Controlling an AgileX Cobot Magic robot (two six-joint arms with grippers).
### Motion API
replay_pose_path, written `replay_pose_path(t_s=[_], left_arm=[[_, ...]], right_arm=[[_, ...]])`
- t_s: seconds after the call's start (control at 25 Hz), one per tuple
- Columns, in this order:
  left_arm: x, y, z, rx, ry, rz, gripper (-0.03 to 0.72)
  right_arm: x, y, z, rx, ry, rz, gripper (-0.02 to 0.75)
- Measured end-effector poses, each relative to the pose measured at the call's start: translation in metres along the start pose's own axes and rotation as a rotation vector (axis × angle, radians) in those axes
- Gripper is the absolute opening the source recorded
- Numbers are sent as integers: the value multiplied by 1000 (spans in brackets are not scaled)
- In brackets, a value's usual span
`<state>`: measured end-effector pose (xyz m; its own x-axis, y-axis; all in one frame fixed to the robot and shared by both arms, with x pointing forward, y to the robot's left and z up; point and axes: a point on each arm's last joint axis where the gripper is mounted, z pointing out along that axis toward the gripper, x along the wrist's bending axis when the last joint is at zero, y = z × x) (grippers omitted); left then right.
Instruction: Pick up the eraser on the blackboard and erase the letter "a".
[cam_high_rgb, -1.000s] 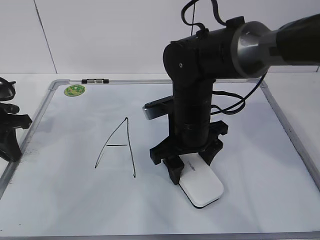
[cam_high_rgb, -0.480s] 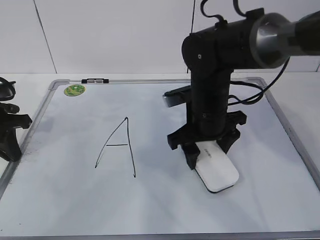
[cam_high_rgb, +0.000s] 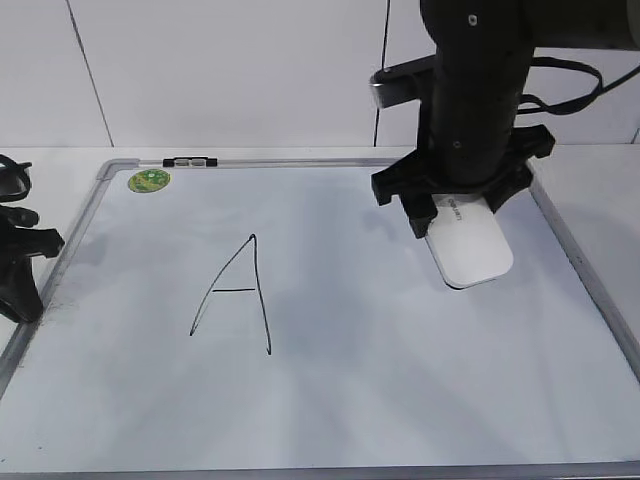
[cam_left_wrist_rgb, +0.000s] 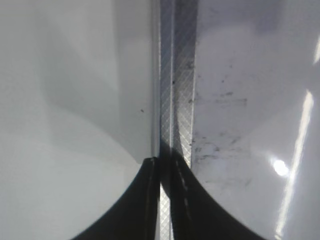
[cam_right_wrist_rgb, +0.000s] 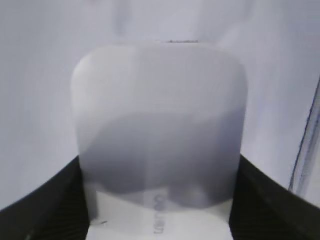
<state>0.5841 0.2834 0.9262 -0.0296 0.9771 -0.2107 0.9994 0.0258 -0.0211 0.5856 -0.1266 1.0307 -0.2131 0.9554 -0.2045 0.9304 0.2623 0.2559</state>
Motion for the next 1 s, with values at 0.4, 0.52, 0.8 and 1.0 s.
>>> replay_pose_path(t_s=[0.4, 0.52, 0.8, 1.0], left_arm=[[0, 0, 0, 0, 0, 0, 33], [0, 0, 0, 0, 0, 0, 33], [0, 0, 0, 0, -1, -1, 33], [0, 0, 0, -2, -1, -1, 33]], right_arm=[[-77, 2, 16, 89, -63, 189, 528], [-94, 0, 20, 119, -46, 206, 528], [-128, -6, 28, 164, 45, 256, 528], [-137, -8, 41, 200, 93, 268, 528]])
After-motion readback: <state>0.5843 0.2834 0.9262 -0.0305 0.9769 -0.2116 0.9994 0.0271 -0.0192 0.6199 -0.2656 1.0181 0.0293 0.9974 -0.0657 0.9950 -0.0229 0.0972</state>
